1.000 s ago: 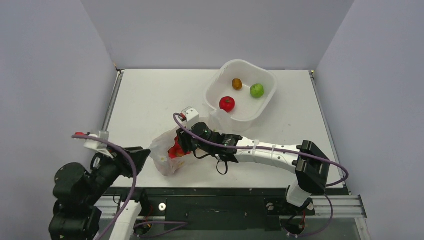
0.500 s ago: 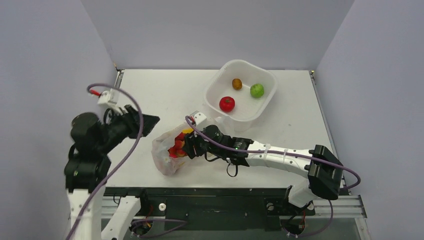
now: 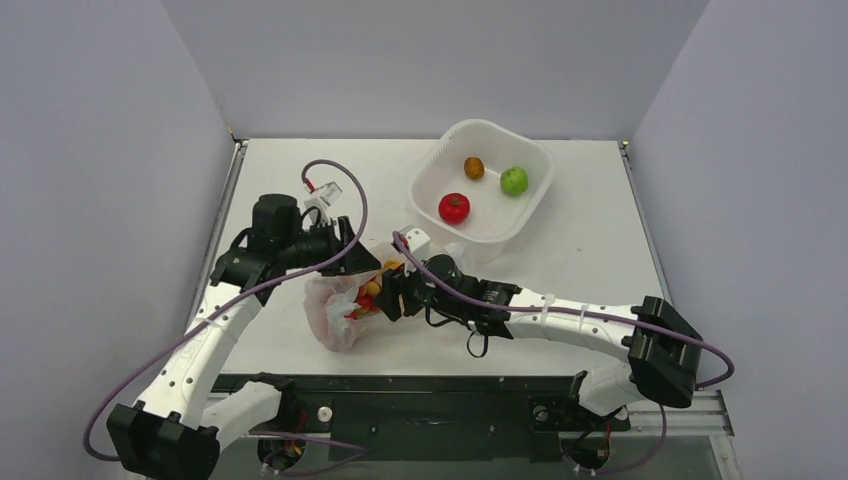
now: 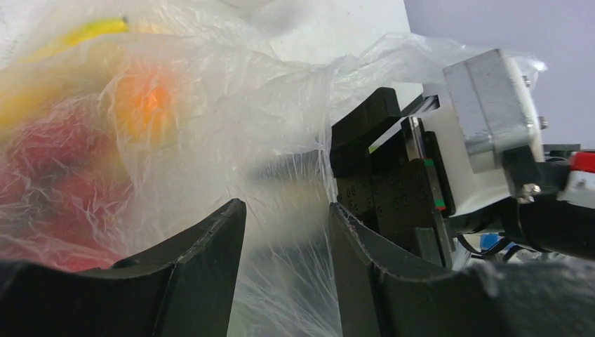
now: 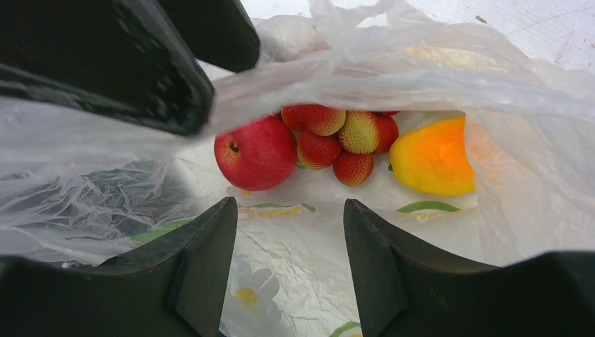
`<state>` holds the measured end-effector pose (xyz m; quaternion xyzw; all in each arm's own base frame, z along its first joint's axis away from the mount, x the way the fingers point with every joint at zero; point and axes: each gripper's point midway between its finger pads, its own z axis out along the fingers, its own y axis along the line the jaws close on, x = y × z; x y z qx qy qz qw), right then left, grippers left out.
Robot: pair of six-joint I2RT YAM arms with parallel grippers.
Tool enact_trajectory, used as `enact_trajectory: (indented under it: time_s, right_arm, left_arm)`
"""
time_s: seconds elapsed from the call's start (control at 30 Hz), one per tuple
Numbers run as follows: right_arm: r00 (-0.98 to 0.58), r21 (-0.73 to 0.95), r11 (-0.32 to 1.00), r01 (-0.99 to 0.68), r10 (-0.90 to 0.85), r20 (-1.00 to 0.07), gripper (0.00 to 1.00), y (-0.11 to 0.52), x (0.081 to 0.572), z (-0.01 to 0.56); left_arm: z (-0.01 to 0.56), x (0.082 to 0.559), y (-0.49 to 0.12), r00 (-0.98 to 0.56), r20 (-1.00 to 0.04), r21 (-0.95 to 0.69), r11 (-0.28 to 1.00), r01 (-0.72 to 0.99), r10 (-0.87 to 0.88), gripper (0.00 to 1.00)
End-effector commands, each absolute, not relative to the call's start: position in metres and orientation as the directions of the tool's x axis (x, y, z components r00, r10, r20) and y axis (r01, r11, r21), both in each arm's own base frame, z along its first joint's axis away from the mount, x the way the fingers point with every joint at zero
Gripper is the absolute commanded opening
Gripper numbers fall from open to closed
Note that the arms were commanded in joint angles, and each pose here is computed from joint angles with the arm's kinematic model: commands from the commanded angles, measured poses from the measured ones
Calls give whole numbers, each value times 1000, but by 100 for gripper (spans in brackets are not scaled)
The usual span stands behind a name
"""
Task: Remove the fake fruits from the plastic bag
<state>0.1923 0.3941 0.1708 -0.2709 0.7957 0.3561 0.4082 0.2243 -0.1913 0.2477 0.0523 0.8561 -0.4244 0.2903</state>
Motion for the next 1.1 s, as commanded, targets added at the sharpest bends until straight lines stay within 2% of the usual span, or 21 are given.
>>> enact_trajectory:
  time_s: [0.0,0.1,0.23,0.4,0.5,0.63,0.73,0.8,0.87,0.9,0.93,0.97,1.07]
  right_arm:
    - [-495,385,563,-731,-51,-867,54,399,195,200]
    - [-499,390,564,-728,-46,-865,54,398,194,197]
    - [-506,397,565,-724,-44,-861,54,399,194,194]
    - [-514,404,564,-720,-43,-857,54,399,193,191]
    - [-516,406,563,-720,-43,-856,54,397,191,189]
    - [-513,407,563,-720,-37,-857,54,394,190,187]
    - [-519,401,580,-709,-45,-854,54,386,189,179]
    - [-518,396,594,-701,-42,-854,53,379,188,176]
    - [-517,394,604,-693,-36,-855,53,373,188,174]
    - [-516,395,606,-691,-30,-856,52,371,188,175]
    - [-519,397,607,-688,-28,-855,52,369,187,172]
    - [-519,400,604,-689,-27,-854,51,369,186,172]
    - [-521,403,592,-698,-33,-853,47,376,183,171]
  left_arm:
    - [243,231,-200,-793,-600,-651,639,410,-102,45]
    - [223,236,-187,-786,-616,-534,762,367,-54,45]
    - [214,231,-182,-795,-607,-463,813,354,0,45]
    - [214,215,-188,-797,-600,-456,792,407,63,46]
    - [218,205,-201,-805,-591,-526,729,438,57,49]
    - [213,198,-221,-850,-525,-631,647,428,51,48]
    - [201,200,-220,-859,-508,-612,677,409,60,47]
    - [195,210,-210,-850,-524,-549,739,390,59,42]
    - [191,218,-201,-845,-530,-491,789,369,65,24]
    - [185,219,-196,-856,-512,-468,812,348,72,8]
    - [184,225,-190,-849,-524,-429,841,330,66,3]
    - [183,229,-187,-846,-530,-411,854,320,61,0]
    - [198,247,-175,-791,-612,-357,892,276,0,0]
